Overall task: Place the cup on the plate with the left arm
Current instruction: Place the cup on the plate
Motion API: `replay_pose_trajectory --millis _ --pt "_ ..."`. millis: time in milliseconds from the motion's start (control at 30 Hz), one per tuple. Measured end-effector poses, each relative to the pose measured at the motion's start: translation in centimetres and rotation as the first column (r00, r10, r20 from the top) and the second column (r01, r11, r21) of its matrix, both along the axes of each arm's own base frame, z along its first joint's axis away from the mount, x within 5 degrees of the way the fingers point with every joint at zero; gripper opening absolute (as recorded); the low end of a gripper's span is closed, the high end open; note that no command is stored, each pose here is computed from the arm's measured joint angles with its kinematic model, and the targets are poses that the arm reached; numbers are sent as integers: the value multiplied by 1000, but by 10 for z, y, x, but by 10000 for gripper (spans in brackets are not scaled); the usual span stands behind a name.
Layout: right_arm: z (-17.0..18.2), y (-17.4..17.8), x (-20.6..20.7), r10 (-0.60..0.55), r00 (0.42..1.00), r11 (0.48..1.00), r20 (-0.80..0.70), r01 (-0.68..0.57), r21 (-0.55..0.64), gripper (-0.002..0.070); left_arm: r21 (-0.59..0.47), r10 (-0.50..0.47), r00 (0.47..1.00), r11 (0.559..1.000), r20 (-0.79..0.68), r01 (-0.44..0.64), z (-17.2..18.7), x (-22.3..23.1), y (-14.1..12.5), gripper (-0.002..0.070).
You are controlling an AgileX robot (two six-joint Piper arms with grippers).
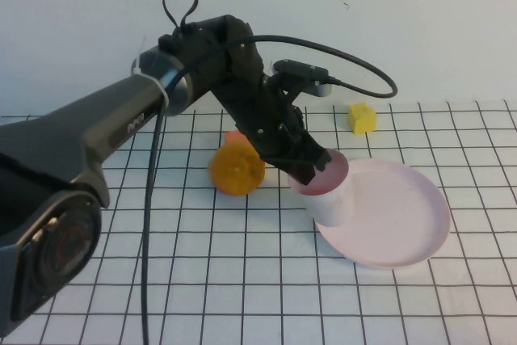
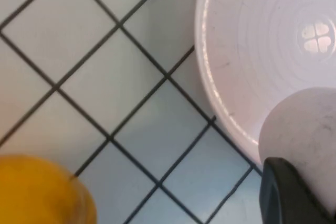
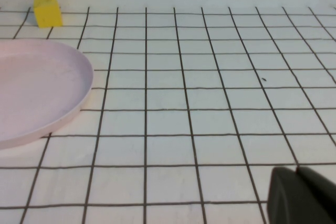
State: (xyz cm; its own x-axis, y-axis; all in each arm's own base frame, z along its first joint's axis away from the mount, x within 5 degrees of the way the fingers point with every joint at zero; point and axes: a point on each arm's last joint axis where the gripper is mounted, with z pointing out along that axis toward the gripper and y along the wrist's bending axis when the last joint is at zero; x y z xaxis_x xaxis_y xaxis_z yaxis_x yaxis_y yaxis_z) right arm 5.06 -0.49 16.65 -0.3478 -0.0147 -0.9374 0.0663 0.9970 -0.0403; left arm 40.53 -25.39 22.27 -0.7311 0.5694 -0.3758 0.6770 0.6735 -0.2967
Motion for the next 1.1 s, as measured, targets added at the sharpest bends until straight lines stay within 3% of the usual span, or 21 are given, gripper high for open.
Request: replay_pose_trajectory --millis 300,567,800,900,1100 --pt "0 0 0 0 1000 1000 0 0 0 -2 -14 -179 977 983 114 182 1 -8 -42 9" --pt "0 0 0 0 1000 1000 0 0 0 -2 21 -203 969 979 142 202 -25 -7 -58 9" --pt "0 0 0 0 1000 1000 0 0 0 -2 18 -206 963 978 172 206 -27 -8 -66 13" --pt "0 0 0 0 1000 1000 0 0 0 -2 19 -214 956 976 200 215 -29 -7 -70 78" --pt "0 0 0 0 1000 1000 0 0 0 -2 16 -227 953 973 202 228 -32 -6 -75 388"
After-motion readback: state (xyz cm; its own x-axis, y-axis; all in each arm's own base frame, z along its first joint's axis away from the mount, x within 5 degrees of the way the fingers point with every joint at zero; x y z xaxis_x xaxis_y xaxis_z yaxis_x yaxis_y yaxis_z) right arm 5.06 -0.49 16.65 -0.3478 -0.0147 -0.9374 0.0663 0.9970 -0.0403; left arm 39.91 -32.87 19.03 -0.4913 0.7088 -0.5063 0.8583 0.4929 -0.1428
